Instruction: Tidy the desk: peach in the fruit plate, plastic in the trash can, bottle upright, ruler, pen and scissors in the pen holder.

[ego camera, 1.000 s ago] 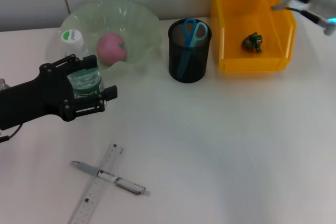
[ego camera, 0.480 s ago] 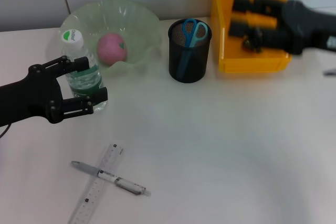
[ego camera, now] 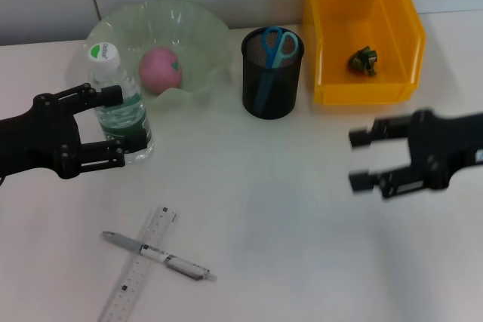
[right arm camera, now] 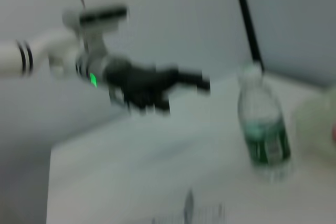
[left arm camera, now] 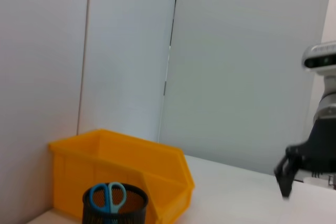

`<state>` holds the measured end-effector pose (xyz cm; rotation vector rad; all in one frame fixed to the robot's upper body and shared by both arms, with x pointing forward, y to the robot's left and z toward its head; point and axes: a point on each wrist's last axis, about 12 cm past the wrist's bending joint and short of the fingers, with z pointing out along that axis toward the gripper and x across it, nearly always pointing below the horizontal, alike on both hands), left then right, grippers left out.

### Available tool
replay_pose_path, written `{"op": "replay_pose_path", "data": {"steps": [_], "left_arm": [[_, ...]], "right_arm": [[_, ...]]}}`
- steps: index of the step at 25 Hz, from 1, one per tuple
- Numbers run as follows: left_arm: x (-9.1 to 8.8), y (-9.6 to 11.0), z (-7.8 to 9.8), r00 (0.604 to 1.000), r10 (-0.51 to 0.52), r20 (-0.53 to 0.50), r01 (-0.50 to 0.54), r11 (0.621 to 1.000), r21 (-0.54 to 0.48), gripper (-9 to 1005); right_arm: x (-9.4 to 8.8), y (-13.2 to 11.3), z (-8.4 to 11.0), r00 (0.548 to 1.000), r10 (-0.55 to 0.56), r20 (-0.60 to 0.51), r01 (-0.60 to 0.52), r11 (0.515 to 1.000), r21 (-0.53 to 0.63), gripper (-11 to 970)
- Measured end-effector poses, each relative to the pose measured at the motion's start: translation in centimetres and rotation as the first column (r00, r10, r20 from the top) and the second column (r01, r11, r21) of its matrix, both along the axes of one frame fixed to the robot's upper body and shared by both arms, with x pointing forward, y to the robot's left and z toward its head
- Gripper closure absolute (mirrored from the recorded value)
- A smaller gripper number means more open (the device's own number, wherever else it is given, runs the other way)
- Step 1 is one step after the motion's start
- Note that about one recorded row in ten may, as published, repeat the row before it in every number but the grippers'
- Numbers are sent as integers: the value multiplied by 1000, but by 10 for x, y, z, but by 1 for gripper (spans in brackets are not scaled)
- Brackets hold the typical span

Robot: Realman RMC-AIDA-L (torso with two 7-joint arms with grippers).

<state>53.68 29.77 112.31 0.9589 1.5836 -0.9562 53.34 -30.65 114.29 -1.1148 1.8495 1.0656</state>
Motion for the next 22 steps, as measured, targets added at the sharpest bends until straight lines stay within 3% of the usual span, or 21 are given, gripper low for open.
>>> {"op": "replay_pose_path", "data": {"steps": [3, 10, 14, 16, 17, 18, 20, 21, 22], "left_arm": [[0, 1, 4, 999, -5, -32, 6, 1000, 24, 139], [0, -2, 11, 997, -15, -75, 18, 999, 43, 139], [0, -12, 28, 986, -30, -162, 43, 996, 76, 139], [0, -12, 28, 986, -30, -162, 43, 996, 76, 139], [4, -25, 43, 954, -8, -301, 48, 991, 127, 139], [4, -25, 43, 954, -8, -301, 48, 991, 127, 139], [11, -47, 57, 877, 58, -477, 66, 969, 239, 139], [11, -47, 57, 877, 58, -477, 66, 969, 239, 139], [16, -62, 63, 820, 135, -556, 67, 942, 328, 139]], "right_arm": [[4, 13, -13, 998, 39, -44, -45, 991, -124, 161], [4, 16, -15, 998, 55, -27, -58, 989, -135, 160], [4, 16, -16, 998, 55, -26, -58, 989, -138, 160], [4, 15, -16, 998, 55, -26, -58, 988, -142, 160], [4, 13, -15, 998, 53, -20, -56, 987, -150, 160], [4, 13, -15, 998, 53, -20, -56, 987, -150, 160], [4, 12, -13, 999, 52, -13, -54, 986, -161, 160], [4, 12, -13, 999, 53, -9, -54, 985, -167, 160], [4, 12, -12, 998, 58, -3, -57, 983, -175, 160]]}}
